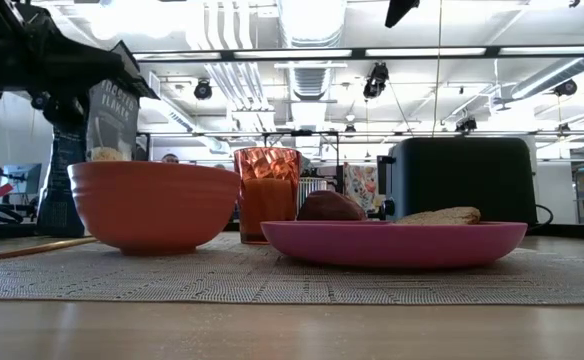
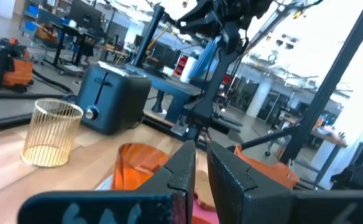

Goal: Arrange a breakfast setting
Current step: Return to Home Position

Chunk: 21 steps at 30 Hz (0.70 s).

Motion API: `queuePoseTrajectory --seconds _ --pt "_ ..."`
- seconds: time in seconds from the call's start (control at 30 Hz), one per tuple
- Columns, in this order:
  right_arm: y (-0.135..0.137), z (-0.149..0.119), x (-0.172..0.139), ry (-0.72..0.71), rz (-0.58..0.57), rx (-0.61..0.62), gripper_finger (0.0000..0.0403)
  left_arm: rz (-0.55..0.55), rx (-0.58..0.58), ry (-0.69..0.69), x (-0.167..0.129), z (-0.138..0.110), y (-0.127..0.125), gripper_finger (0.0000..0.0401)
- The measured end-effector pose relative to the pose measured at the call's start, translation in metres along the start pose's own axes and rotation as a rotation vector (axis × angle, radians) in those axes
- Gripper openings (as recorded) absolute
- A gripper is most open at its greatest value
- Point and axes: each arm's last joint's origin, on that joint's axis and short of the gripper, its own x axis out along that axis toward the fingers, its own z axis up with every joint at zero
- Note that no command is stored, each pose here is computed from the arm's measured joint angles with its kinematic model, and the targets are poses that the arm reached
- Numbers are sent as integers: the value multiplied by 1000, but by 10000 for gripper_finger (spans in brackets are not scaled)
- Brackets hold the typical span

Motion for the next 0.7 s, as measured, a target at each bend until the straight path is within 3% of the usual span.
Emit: queuePoseTrajectory --seconds 0.7 --pt "0 1 0 -12 2 12 91 12 48 69 0 -7 2 25"
